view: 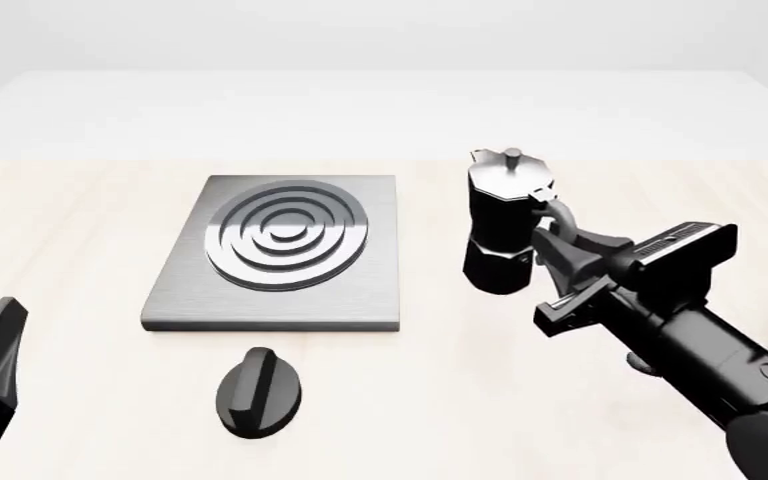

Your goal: Put the moka pot on the stove.

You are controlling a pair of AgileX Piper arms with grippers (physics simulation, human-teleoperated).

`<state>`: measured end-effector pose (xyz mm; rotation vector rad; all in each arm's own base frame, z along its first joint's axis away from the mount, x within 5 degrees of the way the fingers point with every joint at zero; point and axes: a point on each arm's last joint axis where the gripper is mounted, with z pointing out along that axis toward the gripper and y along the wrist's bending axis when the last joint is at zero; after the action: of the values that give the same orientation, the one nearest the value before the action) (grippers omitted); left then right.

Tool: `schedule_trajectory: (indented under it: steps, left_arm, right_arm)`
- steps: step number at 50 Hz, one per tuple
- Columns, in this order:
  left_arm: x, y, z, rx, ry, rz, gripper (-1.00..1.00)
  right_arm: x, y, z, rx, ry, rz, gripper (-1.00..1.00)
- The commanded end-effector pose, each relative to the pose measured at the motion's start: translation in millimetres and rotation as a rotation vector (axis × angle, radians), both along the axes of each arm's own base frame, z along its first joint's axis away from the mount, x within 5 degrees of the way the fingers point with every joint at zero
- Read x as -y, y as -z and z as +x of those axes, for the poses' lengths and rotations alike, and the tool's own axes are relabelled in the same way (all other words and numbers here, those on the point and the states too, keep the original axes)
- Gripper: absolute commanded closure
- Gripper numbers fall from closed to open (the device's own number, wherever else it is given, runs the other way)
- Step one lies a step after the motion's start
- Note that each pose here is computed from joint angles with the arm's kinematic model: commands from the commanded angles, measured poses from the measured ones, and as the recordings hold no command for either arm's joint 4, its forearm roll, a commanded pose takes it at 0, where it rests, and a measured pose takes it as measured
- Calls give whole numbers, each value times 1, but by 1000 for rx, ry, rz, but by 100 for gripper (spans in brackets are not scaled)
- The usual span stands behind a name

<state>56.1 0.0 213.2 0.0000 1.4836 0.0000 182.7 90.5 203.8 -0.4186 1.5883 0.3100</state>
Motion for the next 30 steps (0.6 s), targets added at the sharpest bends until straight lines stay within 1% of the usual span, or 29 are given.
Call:
schedule_trajectory:
  steps: [1,16,23,30]
  left_arm:
    - [0,0,0,0,0,0,-100]
    - [0,0,0,0,0,0,-100]
    - [0,0,0,0,0,0,-100]
    - [0,0,0,0,0,0,-100]
  right_arm:
    - [-4,-15,1,17,-12,20,100]
    - [-7,-27,0,25,-30,32,100]
    - [-12,-37,5,39,-40,36,100]
    - [-18,-40,10,45,-50,36,100]
